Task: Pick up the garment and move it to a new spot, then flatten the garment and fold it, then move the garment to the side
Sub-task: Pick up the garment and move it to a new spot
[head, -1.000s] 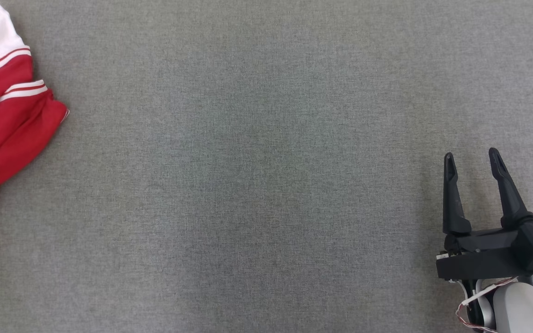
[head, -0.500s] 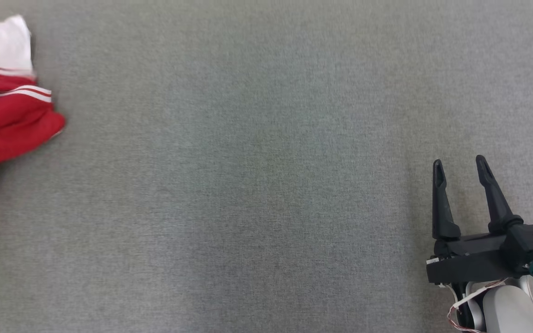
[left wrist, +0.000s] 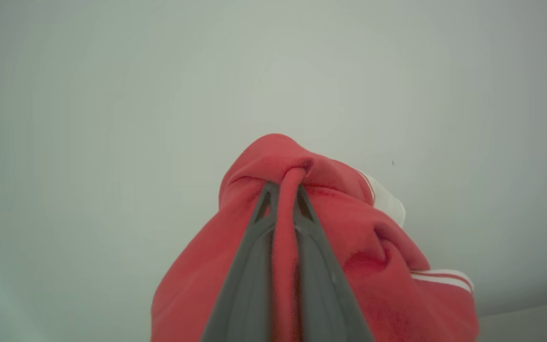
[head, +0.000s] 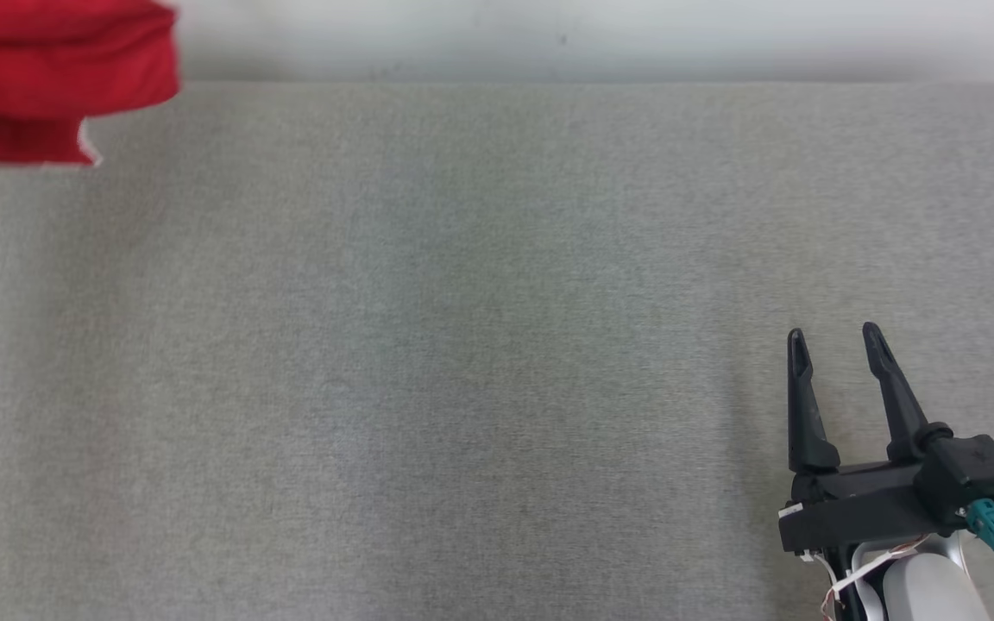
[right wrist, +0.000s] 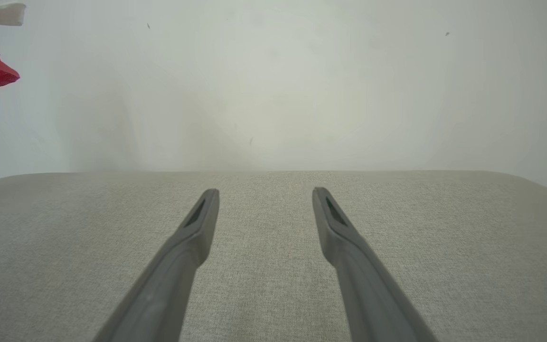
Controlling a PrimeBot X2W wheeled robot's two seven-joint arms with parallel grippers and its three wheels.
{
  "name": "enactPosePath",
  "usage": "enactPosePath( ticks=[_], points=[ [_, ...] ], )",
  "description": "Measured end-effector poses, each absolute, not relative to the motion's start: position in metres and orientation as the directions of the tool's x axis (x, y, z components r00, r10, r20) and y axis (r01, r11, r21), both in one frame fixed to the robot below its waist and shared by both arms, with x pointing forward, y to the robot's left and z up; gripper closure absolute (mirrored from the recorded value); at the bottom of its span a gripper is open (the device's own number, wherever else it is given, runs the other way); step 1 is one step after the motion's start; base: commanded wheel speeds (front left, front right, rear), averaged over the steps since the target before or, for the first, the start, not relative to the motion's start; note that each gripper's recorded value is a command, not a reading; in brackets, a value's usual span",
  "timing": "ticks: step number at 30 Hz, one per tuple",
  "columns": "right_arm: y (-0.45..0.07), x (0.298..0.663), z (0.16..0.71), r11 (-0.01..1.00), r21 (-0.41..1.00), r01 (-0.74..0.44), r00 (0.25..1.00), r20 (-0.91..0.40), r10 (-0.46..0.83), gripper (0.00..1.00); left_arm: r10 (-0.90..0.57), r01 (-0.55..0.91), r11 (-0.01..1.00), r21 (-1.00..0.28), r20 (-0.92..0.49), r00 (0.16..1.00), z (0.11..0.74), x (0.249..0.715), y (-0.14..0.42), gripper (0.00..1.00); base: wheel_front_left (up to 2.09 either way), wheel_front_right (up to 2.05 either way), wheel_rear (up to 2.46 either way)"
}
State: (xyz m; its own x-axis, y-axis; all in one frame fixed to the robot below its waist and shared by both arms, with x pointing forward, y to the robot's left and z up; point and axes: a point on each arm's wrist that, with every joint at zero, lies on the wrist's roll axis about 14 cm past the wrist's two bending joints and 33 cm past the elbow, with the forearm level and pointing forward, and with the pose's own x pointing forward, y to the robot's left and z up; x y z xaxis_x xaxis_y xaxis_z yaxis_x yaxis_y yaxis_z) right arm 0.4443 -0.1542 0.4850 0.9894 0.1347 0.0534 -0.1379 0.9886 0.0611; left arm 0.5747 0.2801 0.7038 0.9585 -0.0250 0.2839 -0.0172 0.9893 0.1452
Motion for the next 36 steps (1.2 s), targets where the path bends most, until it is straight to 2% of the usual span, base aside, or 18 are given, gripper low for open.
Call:
enactPosePath(
  ticks=[6, 15, 22, 28, 30, 33, 34, 35, 36],
  points=[
    [-0.167, 0.432, 0.491, 0.991, 0.092, -0.101, 0.993, 0.063, 0.096, 0.0, -0.236, 0.173, 0.967, 0.185, 0.408, 0.882, 0.769, 0.563, 0.186, 1.0, 0.0, 0.0, 0.0],
    [-0.198, 0.411, 0.498, 0.993, 0.116, -0.015, 0.998, 0.07, 0.007, 0.0, -0.507, 0.519, 0.849, 0.101, 0.43, 0.747, 0.778, 0.541, 0.042, 1.0, 0.0, 0.0, 0.0],
    [-0.226, 0.395, 0.5, 0.992, 0.104, 0.067, 0.995, 0.065, -0.074, 0.0, -0.639, 0.669, 0.743, -0.008, 0.287, 0.714, 0.695, 0.531, -0.037, 1.0, 0.0, 0.0, 0.0],
    [-0.238, 0.389, 0.496, 0.99, 0.093, 0.104, 0.993, 0.051, -0.109, 0.0, -0.669, 0.684, 0.715, -0.143, 0.144, 0.729, 0.605, 0.524, -0.066, 1.0, 0.0, 0.0, 0.0],
    [-0.239, 0.391, 0.493, 0.99, 0.09, 0.109, 0.993, 0.042, -0.113, 0.0, -0.665, 0.662, 0.724, -0.194, 0.061, 0.744, 0.558, 0.518, -0.069, 1.0, 0.0, 0.0, 0.0],
    [-0.237, 0.393, 0.491, 0.991, 0.091, 0.102, 0.994, 0.036, -0.105, 0.0, -0.664, 0.647, 0.73, -0.22, -0.001, 0.748, 0.529, 0.509, -0.069, 1.0, 0.0, 0.0, 0.0],
    [-0.235, 0.394, 0.49, 0.991, 0.093, 0.098, 0.994, 0.035, -0.102, 0.0, -0.659, 0.635, 0.736, -0.236, -0.033, 0.751, 0.515, 0.504, -0.068, 0.89, 0.0, 0.0, 0.0],
    [-0.234, 0.394, 0.49, 0.991, 0.094, 0.093, 0.995, 0.034, -0.096, 0.0, -0.654, 0.623, 0.74, -0.253, -0.059, 0.754, 0.503, 0.5, -0.067, 0.61, 0.0, 0.0, 0.0],
    [-0.232, 0.395, 0.49, 0.992, 0.095, 0.087, 0.995, 0.035, -0.091, 0.0, -0.655, 0.621, 0.742, -0.255, -0.075, 0.752, 0.495, 0.496, -0.066, 0.0, 0.0, 0.0, 0.0]
  ],
)
